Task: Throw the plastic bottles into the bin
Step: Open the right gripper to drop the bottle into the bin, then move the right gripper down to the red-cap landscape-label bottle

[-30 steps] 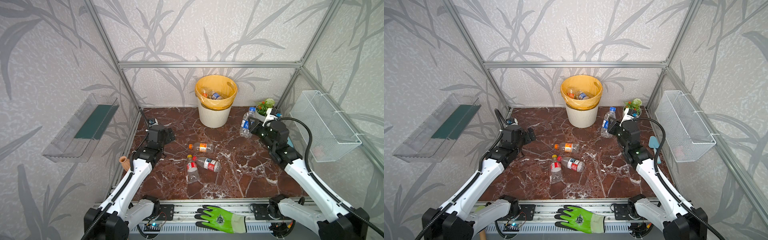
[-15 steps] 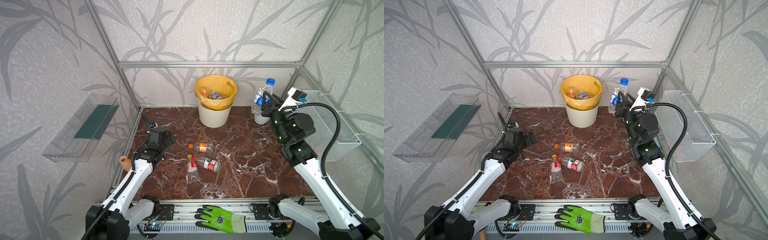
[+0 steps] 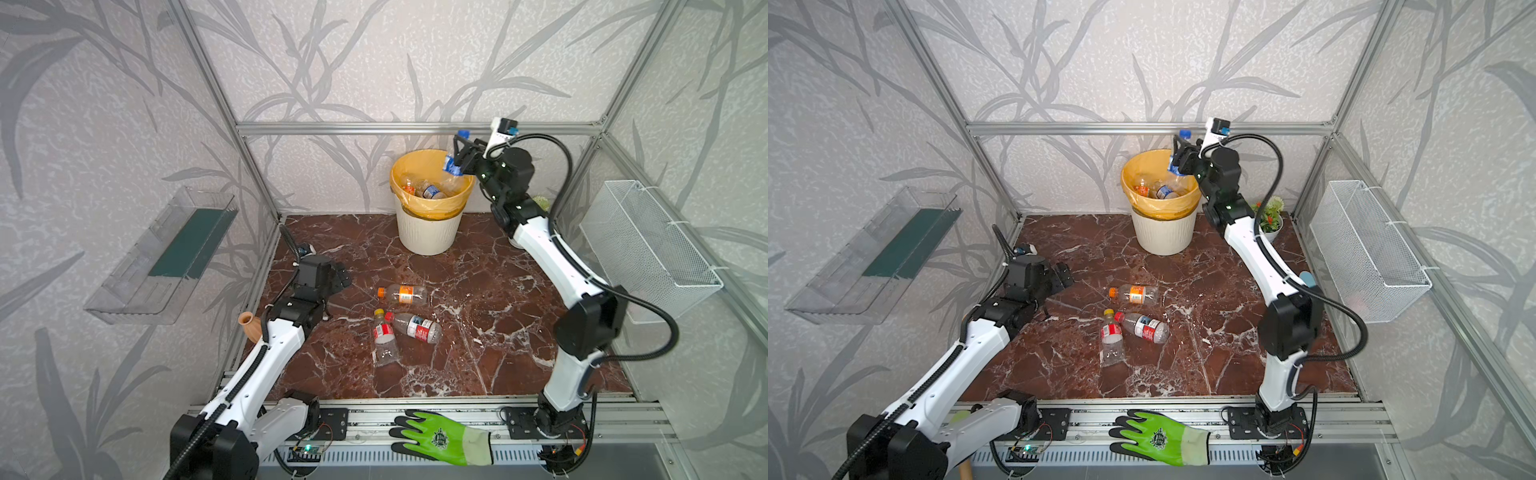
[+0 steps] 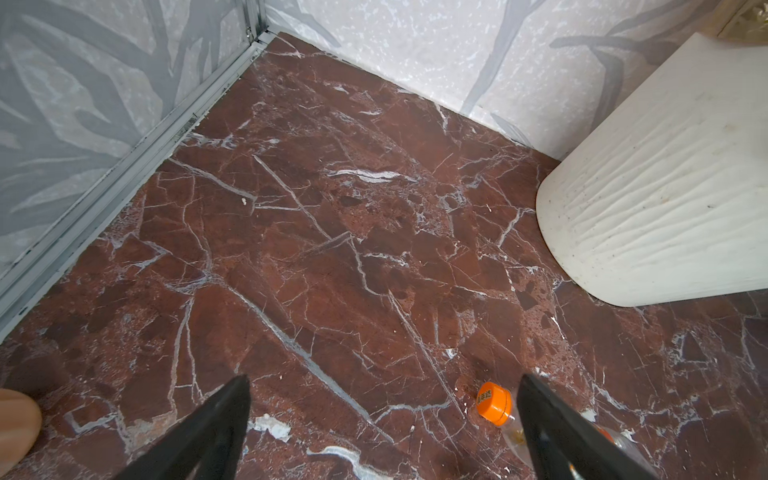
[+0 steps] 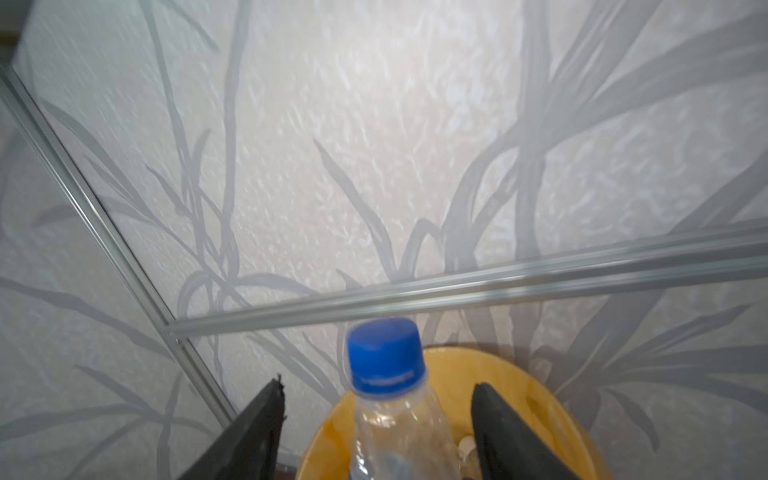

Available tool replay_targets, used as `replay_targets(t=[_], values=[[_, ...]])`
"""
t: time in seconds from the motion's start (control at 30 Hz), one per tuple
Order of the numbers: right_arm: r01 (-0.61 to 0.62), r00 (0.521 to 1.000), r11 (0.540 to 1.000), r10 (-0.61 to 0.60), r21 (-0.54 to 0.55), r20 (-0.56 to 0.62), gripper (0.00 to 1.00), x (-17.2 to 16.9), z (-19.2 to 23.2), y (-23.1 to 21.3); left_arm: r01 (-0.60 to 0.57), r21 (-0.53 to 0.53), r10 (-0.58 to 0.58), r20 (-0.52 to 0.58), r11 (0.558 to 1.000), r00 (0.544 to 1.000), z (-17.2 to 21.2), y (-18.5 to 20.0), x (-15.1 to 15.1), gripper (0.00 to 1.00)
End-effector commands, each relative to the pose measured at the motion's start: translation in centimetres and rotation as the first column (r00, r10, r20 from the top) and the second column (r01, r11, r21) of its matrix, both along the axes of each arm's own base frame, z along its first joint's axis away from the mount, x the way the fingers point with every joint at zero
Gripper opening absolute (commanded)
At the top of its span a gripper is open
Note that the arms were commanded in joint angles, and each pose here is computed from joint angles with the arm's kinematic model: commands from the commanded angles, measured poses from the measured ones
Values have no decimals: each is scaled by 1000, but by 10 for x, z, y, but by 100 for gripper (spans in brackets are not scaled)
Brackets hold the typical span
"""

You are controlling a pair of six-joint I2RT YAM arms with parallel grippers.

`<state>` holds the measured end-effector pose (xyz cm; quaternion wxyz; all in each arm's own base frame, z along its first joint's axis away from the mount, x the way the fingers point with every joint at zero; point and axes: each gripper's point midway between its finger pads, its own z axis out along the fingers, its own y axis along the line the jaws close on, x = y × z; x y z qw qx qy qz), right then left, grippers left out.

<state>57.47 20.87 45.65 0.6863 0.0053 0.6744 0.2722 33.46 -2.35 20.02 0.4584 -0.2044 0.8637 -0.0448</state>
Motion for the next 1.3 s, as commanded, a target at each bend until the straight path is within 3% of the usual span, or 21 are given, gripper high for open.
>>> replay_targets(t=[0.0,0.17,0.3,0.47,0.6,0.83,1.1,1.27], values=[[-4,995,999,-2,-54,-100,88,-10,14,-25,-10,-13,10,-1,1000,1000,4,1,0,99],[60,991,998,-60,0,116,90,-67,80,-57,-4,0,4,14,1000,1000,11,2,-1,99],[60,983,998,-64,24,173,91,-113,87,-71,-1,-6,1,20,1000,1000,14,1,-3,99],[60,991,998,-60,4,121,91,-152,40,-86,-12,-8,12,16,1000,1000,9,4,-8,99],[55,998,998,-55,-32,16,91,-174,-24,-97,37,-23,-37,-9,999,999,3,-5,-10,99],[-152,965,984,129,-88,-230,83,-221,-141,-68,5,-38,-7,-48,999,999,-11,-5,-22,99],[-447,841,862,312,-241,-442,84,-287,-242,17,-6,-9,5,-83,1000,997,-27,-17,-36,99],[-626,712,716,363,-309,-601,86,-316,-293,58,-20,5,21,-82,1000,996,-27,-13,-36,99]])
